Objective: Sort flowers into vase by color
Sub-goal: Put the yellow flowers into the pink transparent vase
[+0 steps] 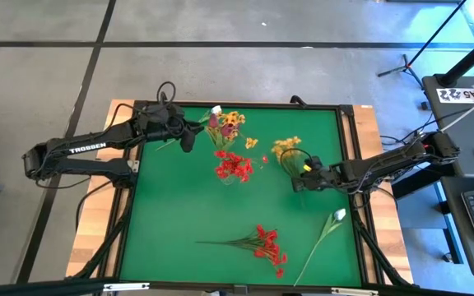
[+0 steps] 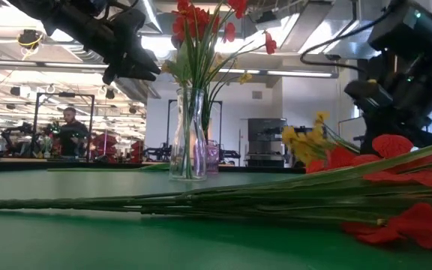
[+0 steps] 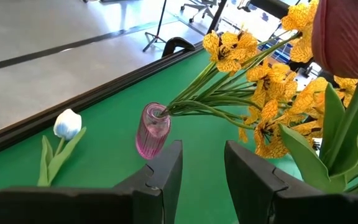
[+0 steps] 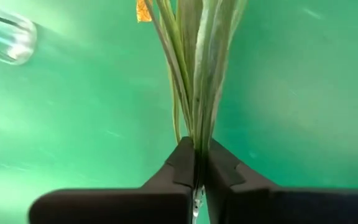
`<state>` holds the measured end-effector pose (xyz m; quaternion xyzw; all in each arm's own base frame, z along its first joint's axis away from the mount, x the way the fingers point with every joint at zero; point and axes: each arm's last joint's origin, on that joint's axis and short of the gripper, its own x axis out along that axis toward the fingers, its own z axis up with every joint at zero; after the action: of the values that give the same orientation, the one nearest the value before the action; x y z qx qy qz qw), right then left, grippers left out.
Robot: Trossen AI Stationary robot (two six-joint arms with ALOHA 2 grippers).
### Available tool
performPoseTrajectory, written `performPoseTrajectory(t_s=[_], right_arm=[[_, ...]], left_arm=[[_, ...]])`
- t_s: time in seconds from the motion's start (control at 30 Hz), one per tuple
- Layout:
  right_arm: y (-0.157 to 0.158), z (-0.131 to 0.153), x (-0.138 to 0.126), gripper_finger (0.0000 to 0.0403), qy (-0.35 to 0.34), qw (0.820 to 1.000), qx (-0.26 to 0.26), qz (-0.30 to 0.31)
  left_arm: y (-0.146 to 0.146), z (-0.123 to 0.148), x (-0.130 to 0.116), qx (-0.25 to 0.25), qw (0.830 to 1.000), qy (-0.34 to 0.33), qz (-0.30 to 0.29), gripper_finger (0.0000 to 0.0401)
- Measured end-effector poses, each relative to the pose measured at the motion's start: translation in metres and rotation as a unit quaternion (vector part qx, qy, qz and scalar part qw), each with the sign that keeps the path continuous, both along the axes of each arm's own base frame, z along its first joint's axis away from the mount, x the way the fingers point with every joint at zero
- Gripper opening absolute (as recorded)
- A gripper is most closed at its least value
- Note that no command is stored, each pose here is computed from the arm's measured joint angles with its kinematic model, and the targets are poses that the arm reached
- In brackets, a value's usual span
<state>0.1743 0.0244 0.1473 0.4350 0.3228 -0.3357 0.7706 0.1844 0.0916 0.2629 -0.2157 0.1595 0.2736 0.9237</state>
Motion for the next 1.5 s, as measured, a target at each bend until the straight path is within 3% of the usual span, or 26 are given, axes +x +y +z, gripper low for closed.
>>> performPoseTrajectory(t_s=[0.6,0.83,0.97,1.03,1.2,1.5], right_arm=[[-0.009,0.02,0.021,0.0011,-0.11,0.985,-0.13,0.028],[-0.029,0.028,0.026,0.001,-0.114,0.969,-0.22,-0.003],[-0.045,0.036,0.03,0.0009,-0.124,0.956,-0.265,-0.02],[-0.052,0.043,0.033,0.0009,-0.149,0.948,-0.283,0.003],[-0.068,0.06,0.038,0.0011,-0.2,0.917,-0.34,0.055],[-0.095,0.078,0.034,0.0011,-0.231,0.867,-0.437,0.068]], left_arm=[[0.0,-0.002,-0.001,-0.004,1.0,0.01,0.001,0.0114],[0.0,-0.002,-0.001,-0.003,1.0,0.011,0.0,0.0114],[-0.001,-0.002,-0.001,-0.002,1.0,0.014,-0.002,0.0114],[-0.002,-0.004,-0.001,-0.008,1.0,0.023,-0.006,0.0114],[-0.004,-0.006,-0.001,0.001,0.999,0.041,-0.014,0.0114],[-0.005,-0.006,-0.001,0.021,0.998,0.05,-0.023,0.0114]])
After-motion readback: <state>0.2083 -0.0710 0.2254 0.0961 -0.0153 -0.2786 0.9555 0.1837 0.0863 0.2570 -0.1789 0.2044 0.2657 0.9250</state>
